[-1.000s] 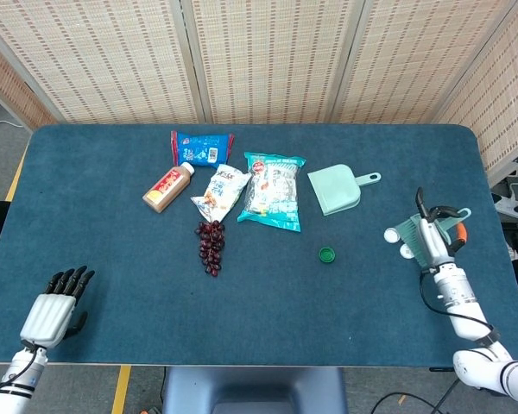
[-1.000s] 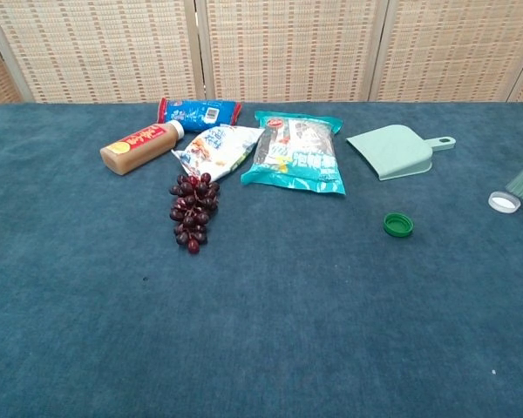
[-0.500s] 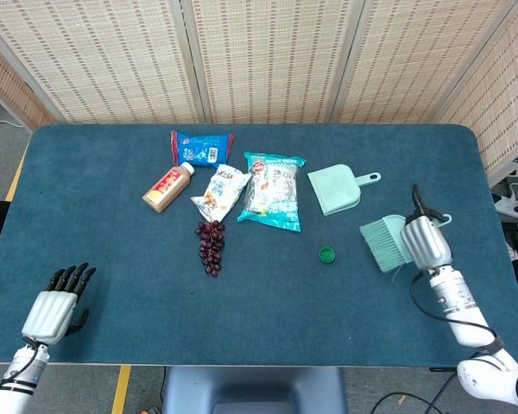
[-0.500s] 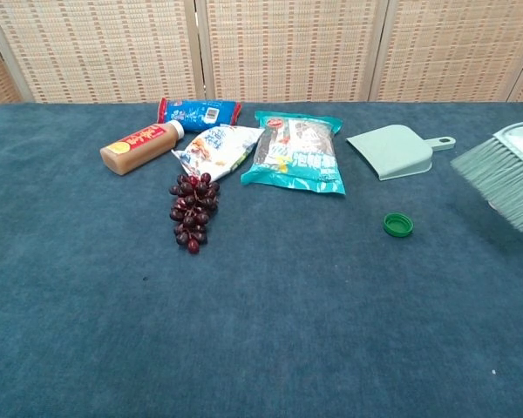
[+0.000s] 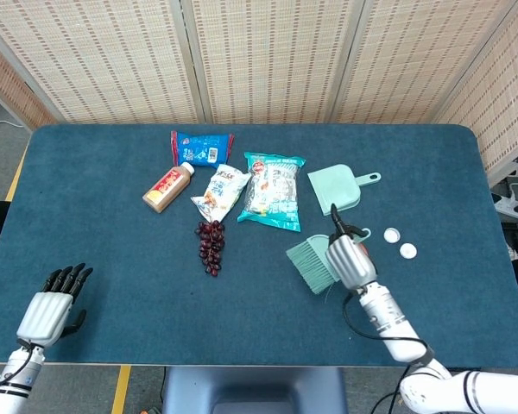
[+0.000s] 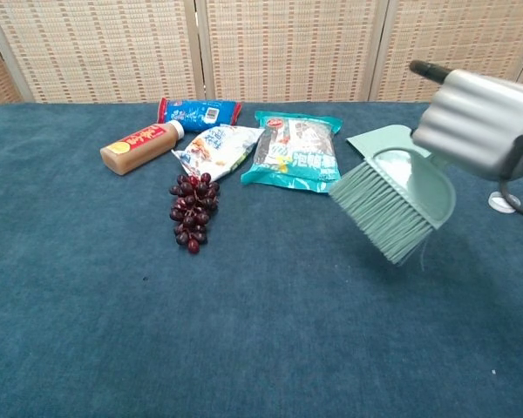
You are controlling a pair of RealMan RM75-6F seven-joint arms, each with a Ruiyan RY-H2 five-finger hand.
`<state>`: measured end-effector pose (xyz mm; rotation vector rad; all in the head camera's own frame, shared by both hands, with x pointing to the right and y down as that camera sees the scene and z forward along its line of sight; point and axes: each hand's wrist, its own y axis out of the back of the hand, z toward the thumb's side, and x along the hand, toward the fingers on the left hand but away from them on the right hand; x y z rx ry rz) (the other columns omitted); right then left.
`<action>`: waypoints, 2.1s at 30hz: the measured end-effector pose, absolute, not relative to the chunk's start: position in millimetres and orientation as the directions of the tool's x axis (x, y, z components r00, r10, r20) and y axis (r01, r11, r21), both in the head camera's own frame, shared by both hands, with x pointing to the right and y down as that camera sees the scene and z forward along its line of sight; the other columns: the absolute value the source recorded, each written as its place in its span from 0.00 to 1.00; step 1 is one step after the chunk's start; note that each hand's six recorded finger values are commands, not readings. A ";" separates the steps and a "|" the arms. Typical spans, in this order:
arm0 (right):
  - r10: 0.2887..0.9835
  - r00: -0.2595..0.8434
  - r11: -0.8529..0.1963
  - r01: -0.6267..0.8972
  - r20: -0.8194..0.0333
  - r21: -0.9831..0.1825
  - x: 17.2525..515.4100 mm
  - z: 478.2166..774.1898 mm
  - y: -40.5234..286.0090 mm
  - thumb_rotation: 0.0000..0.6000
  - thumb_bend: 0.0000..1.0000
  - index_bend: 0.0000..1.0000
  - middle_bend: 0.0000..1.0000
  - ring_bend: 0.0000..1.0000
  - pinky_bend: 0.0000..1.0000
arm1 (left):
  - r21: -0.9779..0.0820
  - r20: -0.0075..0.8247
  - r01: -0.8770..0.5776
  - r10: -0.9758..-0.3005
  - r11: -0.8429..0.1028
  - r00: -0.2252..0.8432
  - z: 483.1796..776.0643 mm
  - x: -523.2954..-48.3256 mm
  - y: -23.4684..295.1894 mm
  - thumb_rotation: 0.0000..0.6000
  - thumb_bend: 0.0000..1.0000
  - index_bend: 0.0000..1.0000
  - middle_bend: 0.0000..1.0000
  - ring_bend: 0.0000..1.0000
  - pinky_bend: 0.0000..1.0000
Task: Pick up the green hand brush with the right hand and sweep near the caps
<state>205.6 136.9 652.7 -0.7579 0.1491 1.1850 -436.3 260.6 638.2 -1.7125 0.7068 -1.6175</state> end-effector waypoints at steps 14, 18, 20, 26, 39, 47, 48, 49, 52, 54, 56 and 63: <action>0.783 0.350 0.240 -0.933 -0.515 -0.268 182.3 696.5 138.0 1.00 0.54 1.00 0.87 0.56 0.00 | -0.768 0.641 0.067 -0.764 -0.637 0.071 642.3 -439.9 258.4 1.00 0.43 0.00 0.00 0.00 0.09; 0.796 0.305 0.238 -0.952 -0.522 -0.193 193.8 705.2 134.5 1.00 0.54 1.00 0.87 0.56 0.00 | -0.763 0.646 0.072 -0.760 -0.642 0.070 644.6 -440.2 259.1 1.00 0.43 0.00 0.00 0.00 0.09; 0.801 0.289 0.240 -0.957 -0.525 -0.161 199.0 708.5 133.5 1.00 0.54 1.00 0.87 0.56 0.00 | -0.762 0.647 0.074 -0.759 -0.643 0.069 645.3 -440.6 259.1 1.00 0.43 0.00 0.00 0.00 0.09; 0.802 0.263 0.267 -0.961 -0.536 -0.073 215.2 718.0 134.2 1.00 0.54 1.00 0.87 0.56 0.00 | -0.760 0.649 0.078 -0.757 -0.645 0.070 646.7 -439.1 258.8 1.00 0.43 0.00 0.00 0.00 0.09; 0.834 0.167 0.223 -0.974 -0.526 0.045 270.7 717.7 117.3 1.00 0.54 1.00 0.87 0.56 0.00 | -0.754 0.657 0.088 -0.751 -0.651 0.073 650.2 -436.6 259.6 1.00 0.43 0.00 0.00 0.00 0.09; 0.845 0.111 0.196 -0.974 -0.524 0.109 306.8 718.8 110.4 1.00 0.54 1.00 0.87 0.56 0.00 | -0.753 0.658 0.098 -0.749 -0.651 0.078 651.3 -434.3 262.5 1.00 0.43 0.00 0.00 0.00 0.09; 0.846 0.100 0.189 -0.975 -0.524 0.120 313.3 719.9 109.4 1.00 0.54 1.00 0.87 0.56 0.00 | -0.751 0.659 0.101 -0.748 -0.652 0.079 652.0 -433.7 263.3 1.00 0.43 0.00 0.00 0.00 0.09; 0.847 0.090 0.184 -0.975 -0.524 0.129 318.3 720.9 108.6 1.00 0.54 1.00 0.87 0.56 0.00 | -0.750 0.661 0.103 -0.747 -0.653 0.080 652.5 -433.3 263.9 1.00 0.43 0.00 0.00 0.00 0.09; 0.851 0.058 0.161 -0.975 -0.523 0.154 336.0 723.7 105.6 1.00 0.54 1.00 0.87 0.56 0.00 | -0.748 0.663 0.109 -0.744 -0.655 0.082 653.8 -431.8 265.6 1.00 0.43 0.00 0.00 0.00 0.09; 0.854 0.036 0.143 -0.975 -0.519 0.168 348.8 724.7 103.1 1.00 0.54 1.00 0.87 0.56 0.00 | -0.747 0.665 0.113 -0.743 -0.656 0.082 655.0 -430.7 266.4 1.00 0.43 0.00 0.00 0.00 0.09; 0.857 0.017 0.128 -0.975 -0.515 0.181 359.5 724.6 100.6 1.00 0.54 1.00 0.87 0.56 0.00 | -0.745 0.667 0.116 -0.741 -0.657 0.083 655.8 -430.0 266.9 1.00 0.43 0.00 0.00 0.00 0.09; 0.867 -0.031 0.073 -0.979 -0.498 0.188 388.4 720.0 91.2 1.00 0.54 1.00 0.87 0.56 0.00 | -0.739 0.673 0.123 -0.734 -0.663 0.086 659.0 -427.2 268.8 1.00 0.43 0.00 0.00 0.00 0.09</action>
